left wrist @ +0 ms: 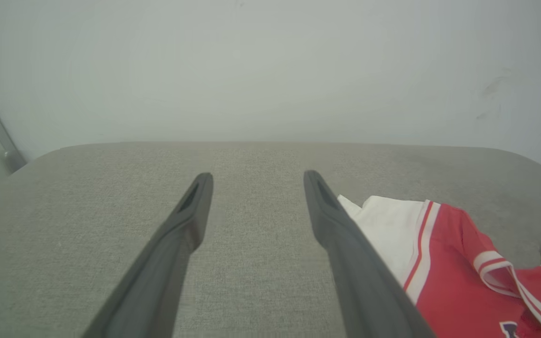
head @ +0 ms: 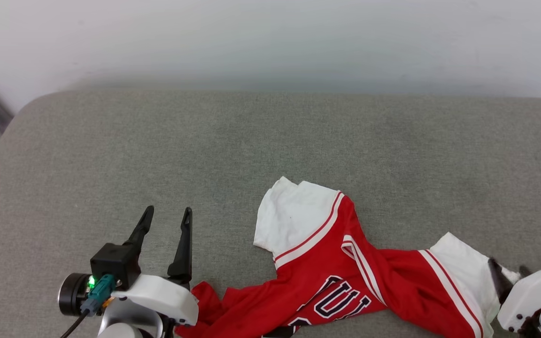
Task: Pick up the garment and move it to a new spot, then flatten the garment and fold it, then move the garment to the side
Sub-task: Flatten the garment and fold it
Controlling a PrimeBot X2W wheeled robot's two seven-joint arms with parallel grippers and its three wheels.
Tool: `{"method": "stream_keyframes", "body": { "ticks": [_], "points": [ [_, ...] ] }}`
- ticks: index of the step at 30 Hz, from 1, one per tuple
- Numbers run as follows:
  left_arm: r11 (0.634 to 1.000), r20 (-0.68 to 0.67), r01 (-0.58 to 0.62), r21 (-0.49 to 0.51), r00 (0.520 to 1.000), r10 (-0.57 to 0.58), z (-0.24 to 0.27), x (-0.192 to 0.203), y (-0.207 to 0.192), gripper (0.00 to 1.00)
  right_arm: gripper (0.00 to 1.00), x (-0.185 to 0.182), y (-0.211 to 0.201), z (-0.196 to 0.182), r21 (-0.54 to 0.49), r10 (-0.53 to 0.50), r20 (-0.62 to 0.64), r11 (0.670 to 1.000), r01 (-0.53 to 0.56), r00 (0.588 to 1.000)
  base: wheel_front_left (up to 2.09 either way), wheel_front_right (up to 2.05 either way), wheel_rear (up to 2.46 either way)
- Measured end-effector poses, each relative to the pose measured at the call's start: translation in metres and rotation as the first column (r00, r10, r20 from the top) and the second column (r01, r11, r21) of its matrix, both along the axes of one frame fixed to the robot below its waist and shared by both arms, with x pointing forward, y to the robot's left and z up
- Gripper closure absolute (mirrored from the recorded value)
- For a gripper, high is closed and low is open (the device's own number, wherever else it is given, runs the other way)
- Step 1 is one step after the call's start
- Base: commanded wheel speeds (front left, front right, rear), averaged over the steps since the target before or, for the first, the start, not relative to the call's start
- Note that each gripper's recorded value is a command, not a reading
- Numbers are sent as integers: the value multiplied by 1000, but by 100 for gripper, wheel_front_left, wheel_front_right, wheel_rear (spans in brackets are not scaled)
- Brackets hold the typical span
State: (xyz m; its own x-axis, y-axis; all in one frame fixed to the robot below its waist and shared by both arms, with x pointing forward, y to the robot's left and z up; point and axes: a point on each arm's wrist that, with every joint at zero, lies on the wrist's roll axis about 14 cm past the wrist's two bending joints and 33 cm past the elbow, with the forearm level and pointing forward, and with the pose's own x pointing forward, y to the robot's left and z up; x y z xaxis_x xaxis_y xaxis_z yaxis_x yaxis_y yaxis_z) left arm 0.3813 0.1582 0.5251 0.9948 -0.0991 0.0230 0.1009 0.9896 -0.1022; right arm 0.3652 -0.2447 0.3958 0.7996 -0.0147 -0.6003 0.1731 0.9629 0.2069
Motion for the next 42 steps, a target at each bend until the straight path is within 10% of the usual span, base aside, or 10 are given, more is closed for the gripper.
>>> {"method": "stream_keyframes", "body": {
  "ticks": [12,30,37,42],
  "points": [
    [999,-11,-35,18,999,36,3,-14,12,0,0,16,24,110,-182,129,511,983,-39,850,0,0,0],
    [987,-20,161,15,987,-161,27,51,-32,0,0,-16,52,167,-169,138,662,985,-33,736,0,0,0],
    [916,-196,394,74,907,-374,23,120,-77,0,0,5,43,162,-173,119,659,985,-4,743,0,0,0],
    [832,-482,549,88,754,-447,-33,137,-98,0,0,10,28,145,-159,74,630,987,35,773,0,0,0]
  ]
}}
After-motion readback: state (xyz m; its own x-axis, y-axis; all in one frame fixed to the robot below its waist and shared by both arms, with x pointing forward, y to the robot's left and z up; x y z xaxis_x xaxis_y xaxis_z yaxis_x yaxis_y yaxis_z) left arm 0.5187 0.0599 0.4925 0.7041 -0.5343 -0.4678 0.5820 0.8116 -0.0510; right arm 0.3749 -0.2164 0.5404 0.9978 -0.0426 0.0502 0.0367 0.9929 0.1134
